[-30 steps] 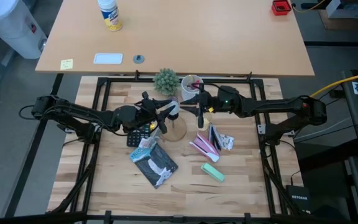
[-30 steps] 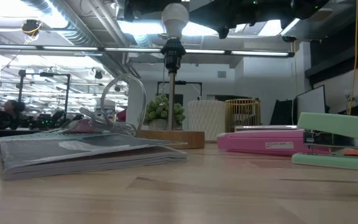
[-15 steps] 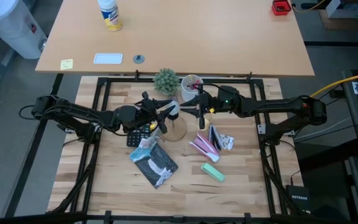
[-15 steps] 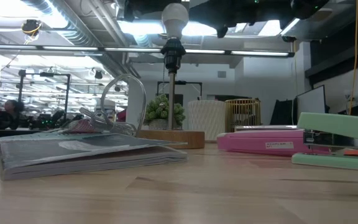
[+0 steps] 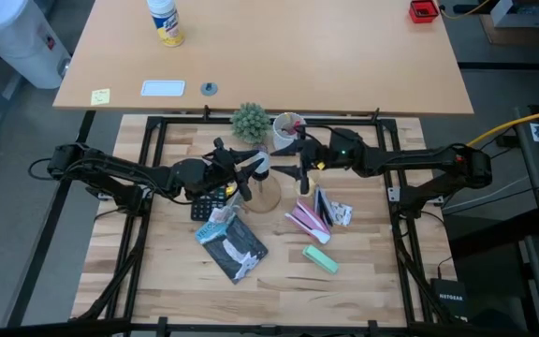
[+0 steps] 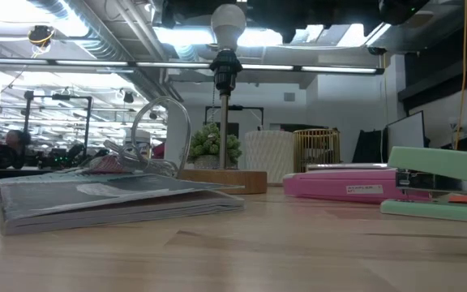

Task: Screw lightbulb
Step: Insert the lightbulb into the lamp

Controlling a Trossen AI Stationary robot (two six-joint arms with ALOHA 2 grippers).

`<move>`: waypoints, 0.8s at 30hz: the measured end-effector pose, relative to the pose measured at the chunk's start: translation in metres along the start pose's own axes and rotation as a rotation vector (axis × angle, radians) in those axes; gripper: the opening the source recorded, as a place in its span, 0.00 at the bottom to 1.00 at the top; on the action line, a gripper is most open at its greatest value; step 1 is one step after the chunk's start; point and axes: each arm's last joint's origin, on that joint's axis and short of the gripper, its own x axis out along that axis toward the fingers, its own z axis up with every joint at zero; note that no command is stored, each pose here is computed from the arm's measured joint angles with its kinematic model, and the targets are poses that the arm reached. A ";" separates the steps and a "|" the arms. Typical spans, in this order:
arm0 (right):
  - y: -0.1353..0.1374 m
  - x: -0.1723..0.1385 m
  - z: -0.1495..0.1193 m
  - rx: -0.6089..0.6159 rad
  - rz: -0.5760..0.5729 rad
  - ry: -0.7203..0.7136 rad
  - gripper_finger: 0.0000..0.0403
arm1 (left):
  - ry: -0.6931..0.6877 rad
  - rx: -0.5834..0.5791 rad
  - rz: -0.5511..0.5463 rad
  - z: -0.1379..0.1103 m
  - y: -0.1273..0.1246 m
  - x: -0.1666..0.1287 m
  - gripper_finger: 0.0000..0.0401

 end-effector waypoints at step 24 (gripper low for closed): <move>-0.003 0.003 0.003 -0.064 -0.079 -0.059 0.45 | 0.001 -0.003 0.000 0.000 0.000 0.000 0.28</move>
